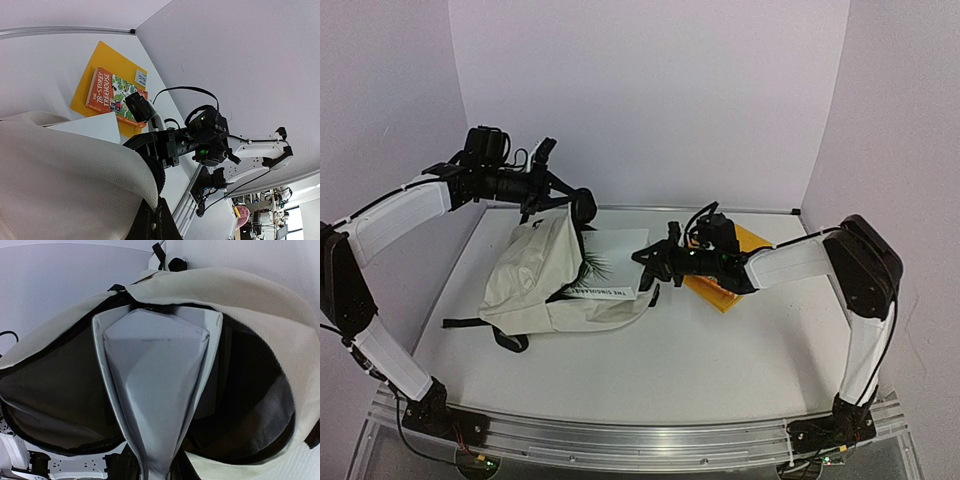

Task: Pack the student bag
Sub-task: Place the book in the student bag.

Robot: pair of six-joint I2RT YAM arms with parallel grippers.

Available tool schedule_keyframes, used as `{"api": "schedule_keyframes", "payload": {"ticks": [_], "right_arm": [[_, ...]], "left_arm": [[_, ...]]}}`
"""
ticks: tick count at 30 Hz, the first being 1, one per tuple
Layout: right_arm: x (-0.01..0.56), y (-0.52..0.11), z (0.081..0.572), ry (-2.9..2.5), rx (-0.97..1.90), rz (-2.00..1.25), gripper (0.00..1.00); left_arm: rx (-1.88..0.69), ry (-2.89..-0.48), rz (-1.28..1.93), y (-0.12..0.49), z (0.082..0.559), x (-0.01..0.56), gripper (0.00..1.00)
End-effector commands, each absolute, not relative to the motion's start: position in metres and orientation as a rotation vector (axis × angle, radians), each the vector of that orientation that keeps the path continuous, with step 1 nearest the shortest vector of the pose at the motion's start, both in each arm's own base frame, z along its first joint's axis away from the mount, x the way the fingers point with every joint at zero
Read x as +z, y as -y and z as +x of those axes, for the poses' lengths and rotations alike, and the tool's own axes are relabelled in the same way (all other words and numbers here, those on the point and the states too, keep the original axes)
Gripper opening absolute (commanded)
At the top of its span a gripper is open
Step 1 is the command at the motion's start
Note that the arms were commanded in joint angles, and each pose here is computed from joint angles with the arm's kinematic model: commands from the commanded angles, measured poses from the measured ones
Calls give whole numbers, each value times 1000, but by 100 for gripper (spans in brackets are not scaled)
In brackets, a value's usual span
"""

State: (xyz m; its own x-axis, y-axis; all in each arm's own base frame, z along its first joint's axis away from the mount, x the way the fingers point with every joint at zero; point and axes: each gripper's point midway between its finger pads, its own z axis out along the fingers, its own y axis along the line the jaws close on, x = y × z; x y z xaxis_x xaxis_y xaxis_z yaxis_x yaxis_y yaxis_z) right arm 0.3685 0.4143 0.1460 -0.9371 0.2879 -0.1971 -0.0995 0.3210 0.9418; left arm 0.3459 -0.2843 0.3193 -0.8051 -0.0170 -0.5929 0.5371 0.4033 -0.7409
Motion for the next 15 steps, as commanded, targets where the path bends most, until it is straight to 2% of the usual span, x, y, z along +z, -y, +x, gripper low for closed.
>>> {"api": "schedule_keyframes", "payload": {"ticks": [1,6,11,15], "right_arm": [[151,-461,384,-2133,1688,171,21],[144,-499,393,-2103,1720,120,27],[145,-515,394,-2100,1766,61,37],[136,-522,399,-2134,1665,27,39]], "left_arm": [[-1459,-1894,635,305,330,385,0],[-1474,-1901,640,310,327,381,0],[-1476,-1910,636,310,326,378,0],[-1510,-1904,646,318,326,376,0]]}}
